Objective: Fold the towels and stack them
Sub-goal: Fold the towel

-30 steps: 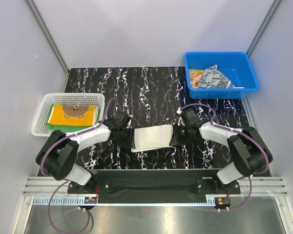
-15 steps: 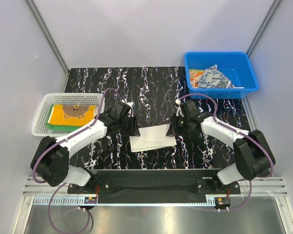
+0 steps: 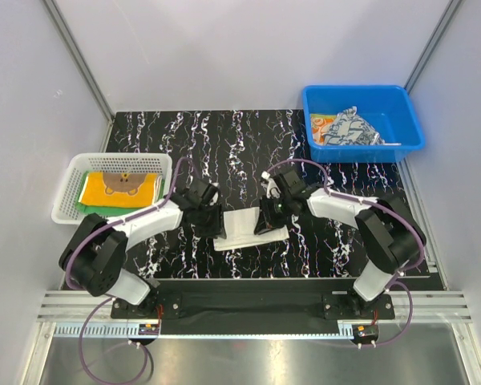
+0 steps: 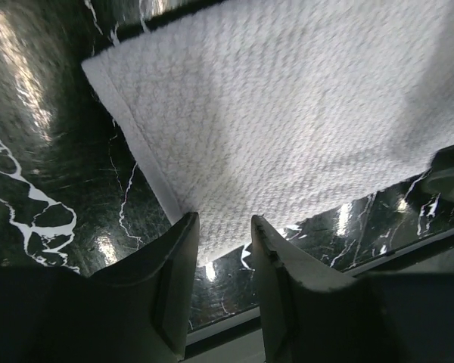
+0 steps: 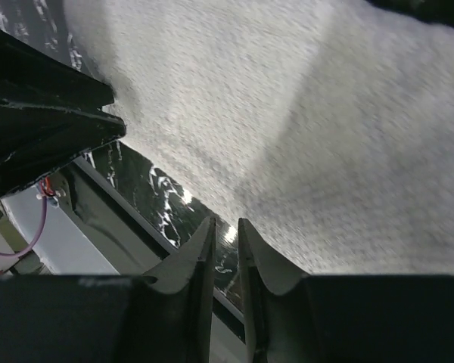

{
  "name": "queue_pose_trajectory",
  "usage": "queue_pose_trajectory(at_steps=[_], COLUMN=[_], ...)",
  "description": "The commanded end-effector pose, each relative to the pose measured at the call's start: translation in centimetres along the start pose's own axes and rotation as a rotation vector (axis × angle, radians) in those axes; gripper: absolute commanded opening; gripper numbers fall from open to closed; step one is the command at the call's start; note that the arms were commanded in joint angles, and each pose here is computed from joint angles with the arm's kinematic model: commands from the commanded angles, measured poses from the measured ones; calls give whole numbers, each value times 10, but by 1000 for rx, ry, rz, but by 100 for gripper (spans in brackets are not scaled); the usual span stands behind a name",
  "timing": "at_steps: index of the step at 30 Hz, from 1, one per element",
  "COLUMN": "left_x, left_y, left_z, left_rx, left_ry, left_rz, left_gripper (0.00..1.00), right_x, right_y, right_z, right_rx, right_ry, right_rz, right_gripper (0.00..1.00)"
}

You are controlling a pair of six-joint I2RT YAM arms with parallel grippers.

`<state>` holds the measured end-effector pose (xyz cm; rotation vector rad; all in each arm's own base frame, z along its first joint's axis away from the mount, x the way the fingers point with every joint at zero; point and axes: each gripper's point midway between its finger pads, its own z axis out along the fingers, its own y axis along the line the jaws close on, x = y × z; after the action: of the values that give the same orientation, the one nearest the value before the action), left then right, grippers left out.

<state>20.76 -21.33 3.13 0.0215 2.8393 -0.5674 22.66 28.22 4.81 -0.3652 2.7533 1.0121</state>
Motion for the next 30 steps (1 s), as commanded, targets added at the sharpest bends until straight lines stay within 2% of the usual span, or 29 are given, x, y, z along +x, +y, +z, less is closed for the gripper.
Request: queue_pose_trajectory(at_steps=[1,7,11,13,19,26,30], left_x=[-38,-55,-63,-64,-56,-63,-76], left_y=[-19,0,5,10,29,50,48], left_z=[-30,-32,-16,-8,13,16,14], left_rx=[-1,-63,15,2,-75,-195,-202], left_ry=[-119,-134,-120,-103,-61,-70,-90], left_rz=[45,26,-32,-45,-52,-24,8], left_gripper=[40,43,43,43,40,38,39], right_x=[-16,11,23,19,-2,-37,-56], right_y=[33,18,5,4,15,-42,-59], right_z=[5,35,43,39,12,-7,-16], right_rx=[-120,-145,-120,-97,-26,268,361], right_ry=[-23,64,96,96,21,-97,-152], right_rz=[-55,-29,-17,-28,-72,-81,-120], right_gripper=[24,24,23,23,24,22,20])
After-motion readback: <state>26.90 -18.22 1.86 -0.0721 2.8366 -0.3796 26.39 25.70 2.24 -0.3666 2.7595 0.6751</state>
